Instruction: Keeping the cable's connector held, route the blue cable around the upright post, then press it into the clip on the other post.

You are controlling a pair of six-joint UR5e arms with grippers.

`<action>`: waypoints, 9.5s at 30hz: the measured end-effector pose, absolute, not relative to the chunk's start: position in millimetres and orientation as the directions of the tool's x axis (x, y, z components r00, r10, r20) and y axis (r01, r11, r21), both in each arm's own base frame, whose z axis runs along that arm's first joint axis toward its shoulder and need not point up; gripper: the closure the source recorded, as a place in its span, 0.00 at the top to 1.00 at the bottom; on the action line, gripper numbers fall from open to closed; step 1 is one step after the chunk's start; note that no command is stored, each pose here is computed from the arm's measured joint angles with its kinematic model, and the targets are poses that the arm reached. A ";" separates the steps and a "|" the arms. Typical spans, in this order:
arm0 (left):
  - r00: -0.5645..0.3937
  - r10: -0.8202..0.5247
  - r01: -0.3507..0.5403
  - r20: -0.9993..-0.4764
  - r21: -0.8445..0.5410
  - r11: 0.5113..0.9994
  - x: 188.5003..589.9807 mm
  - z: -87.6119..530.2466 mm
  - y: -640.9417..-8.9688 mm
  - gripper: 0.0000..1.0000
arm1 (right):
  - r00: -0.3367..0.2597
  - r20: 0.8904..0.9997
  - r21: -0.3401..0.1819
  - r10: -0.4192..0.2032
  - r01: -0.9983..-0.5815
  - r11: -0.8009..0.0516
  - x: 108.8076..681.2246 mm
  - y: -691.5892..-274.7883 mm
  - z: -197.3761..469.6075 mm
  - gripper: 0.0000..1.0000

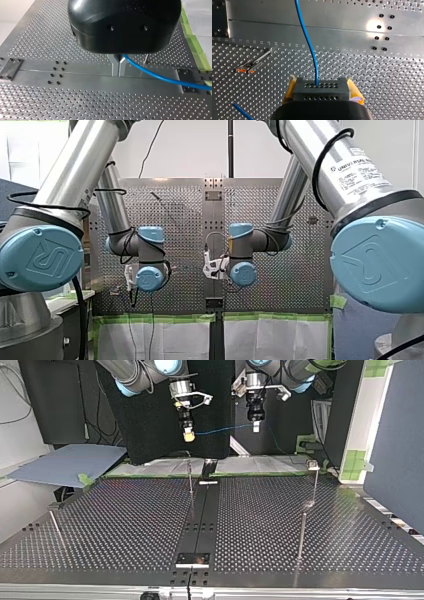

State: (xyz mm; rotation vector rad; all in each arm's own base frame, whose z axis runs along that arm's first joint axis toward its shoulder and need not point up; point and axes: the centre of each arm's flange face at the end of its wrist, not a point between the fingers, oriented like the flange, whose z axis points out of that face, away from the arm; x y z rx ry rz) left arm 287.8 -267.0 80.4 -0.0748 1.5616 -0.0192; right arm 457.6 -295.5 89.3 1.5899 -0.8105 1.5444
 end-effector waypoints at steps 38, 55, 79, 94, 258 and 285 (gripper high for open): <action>-0.077 -0.006 -0.045 -0.997 -0.003 0.999 280.8 56.1 -259.4 0.00 | 0.066 0.996 0.090 0.065 -0.857 -0.508 457.6 -295.5 89.4 0.00; -0.077 -0.006 -0.045 -0.997 -0.003 0.999 280.8 56.1 -259.4 0.00 | 0.219 0.974 0.158 -0.063 -0.848 -0.507 447.7 -292.4 29.9 0.00; -0.064 -0.033 -0.079 -0.997 -0.028 0.996 290.1 91.8 -253.6 0.00 | 0.151 0.984 0.078 -0.093 -0.839 -0.538 475.3 -296.6 84.0 0.00; 0.013 -0.080 -0.202 -0.997 -0.081 0.976 319.1 153.9 -246.1 0.00 | 0.031 0.999 0.014 -0.018 -0.803 -0.596 508.7 -323.4 197.0 0.00; 0.031 -0.318 -0.111 -0.948 -0.319 0.941 586.3 355.3 -121.1 1.00 | -0.008 0.993 -0.089 -0.120 -0.714 -0.694 589.5 -452.8 201.9 0.00; -0.019 -0.344 -0.101 -0.939 -0.340 0.935 588.9 337.4 -126.7 1.00 | 0.066 0.977 -0.089 -0.202 -0.737 -0.670 572.1 -440.5 96.4 0.00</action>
